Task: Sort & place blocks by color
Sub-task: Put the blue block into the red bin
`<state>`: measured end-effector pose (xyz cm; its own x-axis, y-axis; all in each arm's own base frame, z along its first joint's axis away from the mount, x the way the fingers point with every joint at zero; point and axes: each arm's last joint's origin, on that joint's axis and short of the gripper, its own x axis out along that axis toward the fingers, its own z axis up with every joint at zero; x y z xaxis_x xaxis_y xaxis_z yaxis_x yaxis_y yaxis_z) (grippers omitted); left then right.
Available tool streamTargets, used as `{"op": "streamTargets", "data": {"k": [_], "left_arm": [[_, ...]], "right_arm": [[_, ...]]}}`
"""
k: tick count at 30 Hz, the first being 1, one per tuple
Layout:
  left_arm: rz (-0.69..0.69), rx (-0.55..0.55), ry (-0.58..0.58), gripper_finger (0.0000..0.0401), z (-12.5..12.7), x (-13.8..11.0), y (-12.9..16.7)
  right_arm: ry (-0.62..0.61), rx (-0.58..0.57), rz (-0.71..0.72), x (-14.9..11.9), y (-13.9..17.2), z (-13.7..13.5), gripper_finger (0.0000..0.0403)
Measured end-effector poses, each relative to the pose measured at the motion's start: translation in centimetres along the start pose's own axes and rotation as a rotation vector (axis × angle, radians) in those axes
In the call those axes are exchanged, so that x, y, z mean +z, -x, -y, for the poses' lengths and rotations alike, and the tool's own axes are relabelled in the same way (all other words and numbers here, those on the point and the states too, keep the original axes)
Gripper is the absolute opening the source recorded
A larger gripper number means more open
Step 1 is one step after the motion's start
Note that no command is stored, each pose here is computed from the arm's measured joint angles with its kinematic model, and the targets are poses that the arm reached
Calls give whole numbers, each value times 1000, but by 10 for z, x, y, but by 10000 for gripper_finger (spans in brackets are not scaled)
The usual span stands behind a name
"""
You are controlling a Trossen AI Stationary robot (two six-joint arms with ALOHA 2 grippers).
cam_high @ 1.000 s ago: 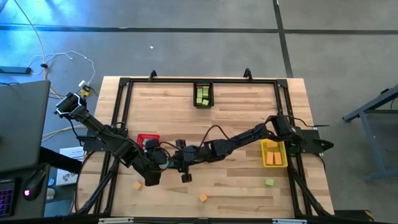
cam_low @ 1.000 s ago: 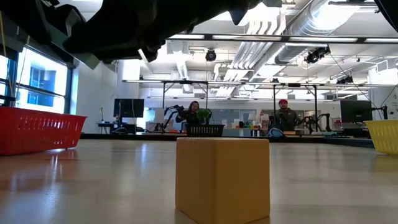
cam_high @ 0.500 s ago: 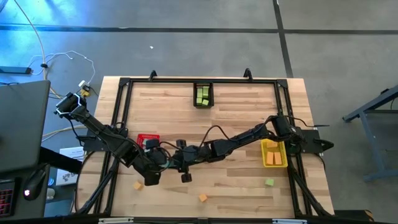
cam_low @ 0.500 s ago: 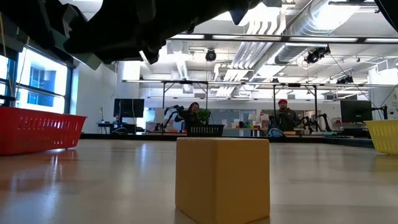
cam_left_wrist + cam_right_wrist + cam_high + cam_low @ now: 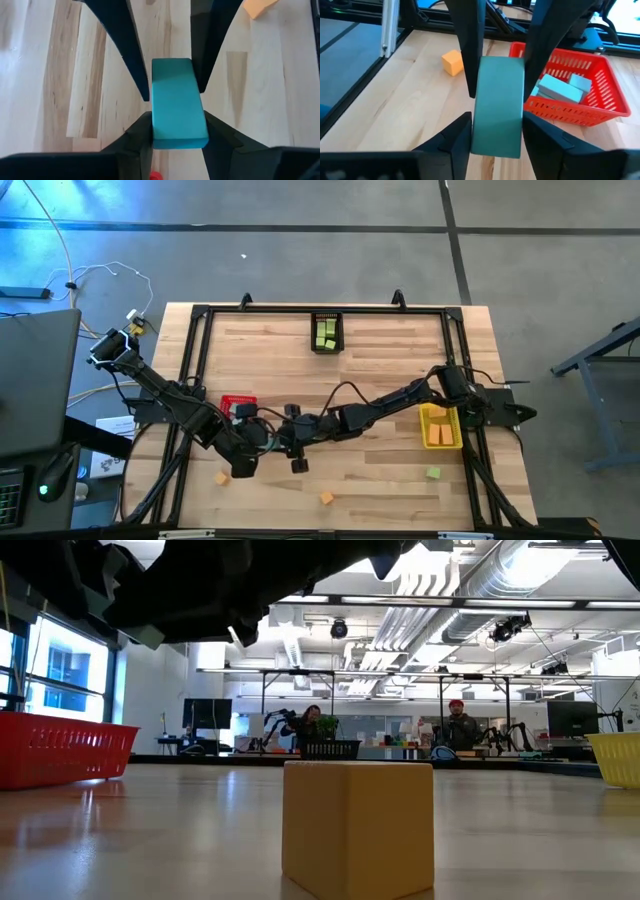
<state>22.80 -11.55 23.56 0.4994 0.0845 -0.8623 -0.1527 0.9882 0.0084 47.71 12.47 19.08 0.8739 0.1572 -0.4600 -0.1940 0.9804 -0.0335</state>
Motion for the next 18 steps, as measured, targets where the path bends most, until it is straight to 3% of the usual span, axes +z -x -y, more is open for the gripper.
{"op": "streamTargets", "data": {"k": [10, 18], "left_arm": [[-85, 42, -16, 108, -5, -8, 1], [-279, 143, 39, 110, -17, -25, 5]], "right_arm": [[-67, -28, 2, 0, 0, 3, 212], [-90, -37, -19, -2, 0, 3, 236]]}}
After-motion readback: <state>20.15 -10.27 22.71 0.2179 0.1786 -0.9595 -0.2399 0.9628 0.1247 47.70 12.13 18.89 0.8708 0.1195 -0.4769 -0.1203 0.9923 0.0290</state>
